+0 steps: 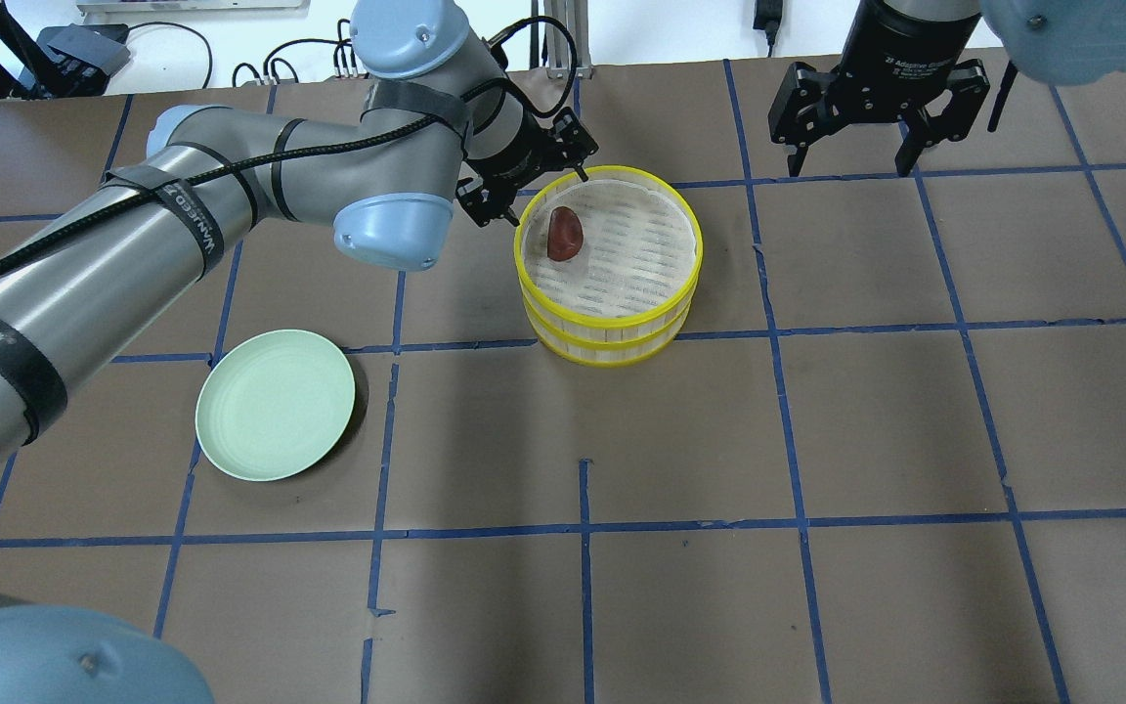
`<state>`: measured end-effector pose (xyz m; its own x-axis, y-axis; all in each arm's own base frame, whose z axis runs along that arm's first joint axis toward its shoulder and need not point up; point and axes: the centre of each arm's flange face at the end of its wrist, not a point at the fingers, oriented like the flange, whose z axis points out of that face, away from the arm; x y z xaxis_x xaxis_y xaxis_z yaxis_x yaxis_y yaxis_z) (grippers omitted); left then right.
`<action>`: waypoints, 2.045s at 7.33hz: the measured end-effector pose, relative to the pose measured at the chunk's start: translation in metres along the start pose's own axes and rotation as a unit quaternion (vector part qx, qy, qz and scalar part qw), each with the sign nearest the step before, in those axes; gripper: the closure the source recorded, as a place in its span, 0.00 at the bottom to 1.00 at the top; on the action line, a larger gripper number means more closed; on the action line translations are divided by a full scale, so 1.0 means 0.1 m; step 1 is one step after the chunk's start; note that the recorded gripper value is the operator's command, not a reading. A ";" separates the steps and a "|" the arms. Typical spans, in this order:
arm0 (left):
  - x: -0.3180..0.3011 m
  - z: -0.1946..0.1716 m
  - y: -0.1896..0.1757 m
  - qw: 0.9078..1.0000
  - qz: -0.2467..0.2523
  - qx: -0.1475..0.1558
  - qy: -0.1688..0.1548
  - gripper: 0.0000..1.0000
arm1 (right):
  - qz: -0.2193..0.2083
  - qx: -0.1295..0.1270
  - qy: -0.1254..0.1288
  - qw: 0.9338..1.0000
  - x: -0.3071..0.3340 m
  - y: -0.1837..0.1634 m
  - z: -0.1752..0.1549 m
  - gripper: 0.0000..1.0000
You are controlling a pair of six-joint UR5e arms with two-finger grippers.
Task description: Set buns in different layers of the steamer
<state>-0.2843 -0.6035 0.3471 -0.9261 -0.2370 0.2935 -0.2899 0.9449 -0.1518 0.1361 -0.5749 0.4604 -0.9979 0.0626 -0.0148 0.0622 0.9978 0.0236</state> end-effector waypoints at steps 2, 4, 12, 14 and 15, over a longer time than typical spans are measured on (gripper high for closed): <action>-0.53 -0.29 -0.24 0.995 0.087 -0.030 -0.024 0.00 | 0.001 -0.004 -0.006 1.000 -0.02 -0.15 0.11 0.00; -1.30 -0.81 -0.48 0.990 0.114 -0.066 -0.042 0.00 | 0.001 0.002 -0.004 1.000 -0.02 -0.13 0.03 0.00; -1.63 -1.96 0.20 0.984 0.112 -0.112 -0.086 0.00 | 0.003 0.021 0.001 1.000 0.02 0.03 -0.25 0.00; -1.62 -2.02 0.24 0.984 0.114 -0.107 -0.087 0.00 | 0.004 0.018 0.000 1.000 0.03 0.03 -0.22 0.00; -1.62 -2.02 0.25 0.984 0.115 -0.107 -0.087 0.00 | 0.004 0.018 0.000 1.000 0.03 0.03 -0.22 0.00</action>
<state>-0.0927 -0.4958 0.4869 -0.9940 -0.0284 0.1060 -0.0274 0.9996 0.0117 0.1334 -0.5726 0.4823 -0.9974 0.0701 -0.0155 0.0703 0.9974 -0.0126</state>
